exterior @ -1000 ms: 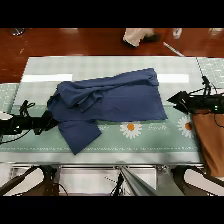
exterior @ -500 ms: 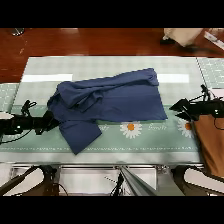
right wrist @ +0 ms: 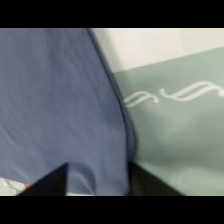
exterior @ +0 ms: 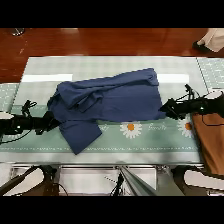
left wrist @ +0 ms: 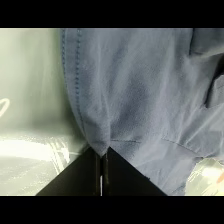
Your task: Fold the shirts.
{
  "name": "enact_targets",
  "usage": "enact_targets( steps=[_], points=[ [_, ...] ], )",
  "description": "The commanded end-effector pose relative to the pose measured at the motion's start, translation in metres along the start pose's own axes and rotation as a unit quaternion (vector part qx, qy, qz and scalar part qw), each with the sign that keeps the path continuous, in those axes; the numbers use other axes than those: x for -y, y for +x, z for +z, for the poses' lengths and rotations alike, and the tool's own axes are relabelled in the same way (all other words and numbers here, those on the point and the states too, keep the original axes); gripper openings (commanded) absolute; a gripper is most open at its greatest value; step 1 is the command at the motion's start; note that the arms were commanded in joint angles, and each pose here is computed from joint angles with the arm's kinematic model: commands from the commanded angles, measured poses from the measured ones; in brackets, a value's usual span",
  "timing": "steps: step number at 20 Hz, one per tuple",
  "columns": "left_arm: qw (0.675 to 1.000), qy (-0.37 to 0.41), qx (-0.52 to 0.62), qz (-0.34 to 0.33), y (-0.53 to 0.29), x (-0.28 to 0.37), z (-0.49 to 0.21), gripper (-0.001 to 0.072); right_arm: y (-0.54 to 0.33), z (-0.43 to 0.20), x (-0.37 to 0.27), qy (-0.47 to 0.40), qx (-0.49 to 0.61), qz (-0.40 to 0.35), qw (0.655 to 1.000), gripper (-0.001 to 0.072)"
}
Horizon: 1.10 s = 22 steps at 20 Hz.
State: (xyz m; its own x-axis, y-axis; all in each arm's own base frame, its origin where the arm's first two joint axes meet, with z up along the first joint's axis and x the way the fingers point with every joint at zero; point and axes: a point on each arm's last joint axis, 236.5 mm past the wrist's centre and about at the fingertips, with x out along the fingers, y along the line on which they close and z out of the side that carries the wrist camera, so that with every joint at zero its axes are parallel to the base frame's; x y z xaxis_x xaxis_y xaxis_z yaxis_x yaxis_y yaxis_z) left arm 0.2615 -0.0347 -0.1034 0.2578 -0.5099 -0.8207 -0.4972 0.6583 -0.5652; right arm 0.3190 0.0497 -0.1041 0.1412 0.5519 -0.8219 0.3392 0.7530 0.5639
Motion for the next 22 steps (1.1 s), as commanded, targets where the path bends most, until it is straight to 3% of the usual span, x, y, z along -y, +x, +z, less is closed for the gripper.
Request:
enact_targets(
  steps=[1, 2, 3, 6, 8, 11, 14, 18, 22],
  points=[
    [1.0, 0.001, -0.004, -0.001, 0.0, 0.001, -0.002, 0.0019, 0.014, -0.015, -0.019, -0.032, -0.026, 0.002, 0.999, 0.0235],
    [1.0, 0.001, -0.005, -0.004, 0.0, 0.003, -0.003, 0.0018, 0.016, -0.016, -0.023, -0.048, -0.029, 0.003, 0.998, 0.0086],
    [1.0, 0.005, -0.004, -0.013, -0.002, 0.008, -0.002, 0.0018, 0.014, -0.015, -0.03, -0.059, -0.029, 0.007, 0.998, 0.0017],
    [0.992, 0.058, 0.055, -0.1, -0.036, 0.071, 0.027, 0.0018, -0.029, 0.013, -0.078, -0.115, -0.008, 0.036, 0.993, 0.0016],
    [0.971, 0.098, 0.139, -0.171, -0.092, 0.136, 0.059, 0.0018, -0.089, 0.051, -0.132, -0.166, 0.062, 0.049, 0.983, 0.0015],
    [0.903, 0.181, 0.31, -0.235, -0.221, 0.23, 0.095, 0.0018, -0.216, 0.09, -0.232, -0.252, 0.21, 0.07, 0.942, 0.0015],
    [0.815, 0.281, 0.433, -0.262, -0.351, 0.305, 0.07, 0.0017, -0.344, 0.062, -0.31, -0.344, 0.34, 0.072, 0.872, 0.0015],
    [0.708, 0.371, 0.562, -0.212, -0.473, 0.341, -0.009, 0.0017, -0.438, -0.025, -0.333, -0.39, 0.456, 0.045, 0.798, 0.0016],
    [0.613, 0.393, 0.682, -0.065, -0.544, 0.317, -0.082, 0.0017, -0.478, -0.114, -0.312, -0.399, 0.522, 0.002, 0.754, 0.0016]
  ],
)
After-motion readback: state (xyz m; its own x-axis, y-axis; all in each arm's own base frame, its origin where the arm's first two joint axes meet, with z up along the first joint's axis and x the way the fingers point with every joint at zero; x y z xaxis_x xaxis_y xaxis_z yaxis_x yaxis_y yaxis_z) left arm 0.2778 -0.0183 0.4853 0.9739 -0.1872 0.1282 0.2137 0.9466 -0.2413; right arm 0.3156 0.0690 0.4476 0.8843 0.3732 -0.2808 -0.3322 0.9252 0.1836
